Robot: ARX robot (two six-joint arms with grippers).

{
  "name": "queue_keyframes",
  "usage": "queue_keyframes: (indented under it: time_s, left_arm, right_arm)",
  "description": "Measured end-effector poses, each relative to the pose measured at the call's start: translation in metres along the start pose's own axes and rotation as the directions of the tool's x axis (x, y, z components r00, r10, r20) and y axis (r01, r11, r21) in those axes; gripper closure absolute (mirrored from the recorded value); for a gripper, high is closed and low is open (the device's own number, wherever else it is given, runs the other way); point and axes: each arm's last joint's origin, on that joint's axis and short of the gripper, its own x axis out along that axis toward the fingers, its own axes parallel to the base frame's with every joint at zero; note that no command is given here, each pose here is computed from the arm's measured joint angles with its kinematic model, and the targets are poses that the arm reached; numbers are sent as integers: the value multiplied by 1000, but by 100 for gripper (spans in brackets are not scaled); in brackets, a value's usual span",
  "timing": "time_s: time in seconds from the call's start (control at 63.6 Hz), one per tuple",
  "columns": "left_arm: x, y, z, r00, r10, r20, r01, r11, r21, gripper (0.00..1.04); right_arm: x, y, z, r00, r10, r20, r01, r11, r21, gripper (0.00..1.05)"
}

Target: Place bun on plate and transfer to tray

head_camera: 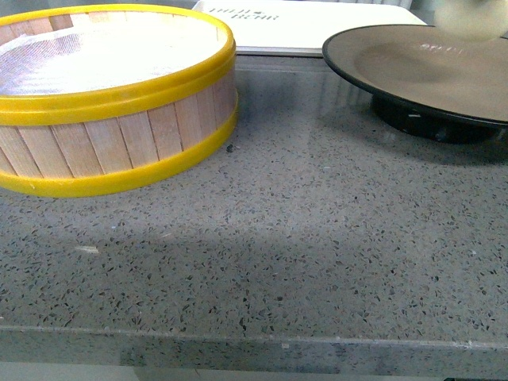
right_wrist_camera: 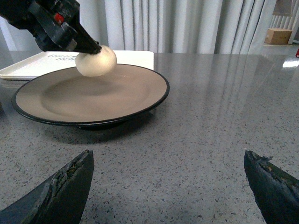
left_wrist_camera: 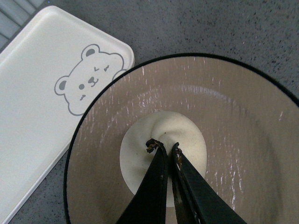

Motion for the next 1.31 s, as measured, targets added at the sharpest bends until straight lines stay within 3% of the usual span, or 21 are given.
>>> queue_keyframes:
  time_s: [0.708,0.928,1.038,1.149,1.212,1.306]
  left_arm:
    - [22,-7,-19,994,-33,-106,39,998,57,101]
    - [15,-1,-8,996,-23,-81,26,999,35,55]
    - [10,4,-2,998,-23,-55,23,1000,10,37]
    - [-10,16,6,999,15,38,-13,999,-44,13]
    - [-27,24,6,995,50,87,-45,997,-69,5]
    - [-77,45,0,973,141,183,-115,982,-147,7]
  right_arm:
    - [0,0,0,1000,0,0,0,1000,0,9]
    - [0,0,0,1000,0,0,0,1000,0,9]
    - [0,0,0,1000,0,0,0,1000,0,9]
    - [0,0,0,1000,0,0,0,1000,0,9]
    - [0,0,0,1000,0,0,0,1000,0,9]
    - [0,0,0,1000,0,0,0,1000,0,9]
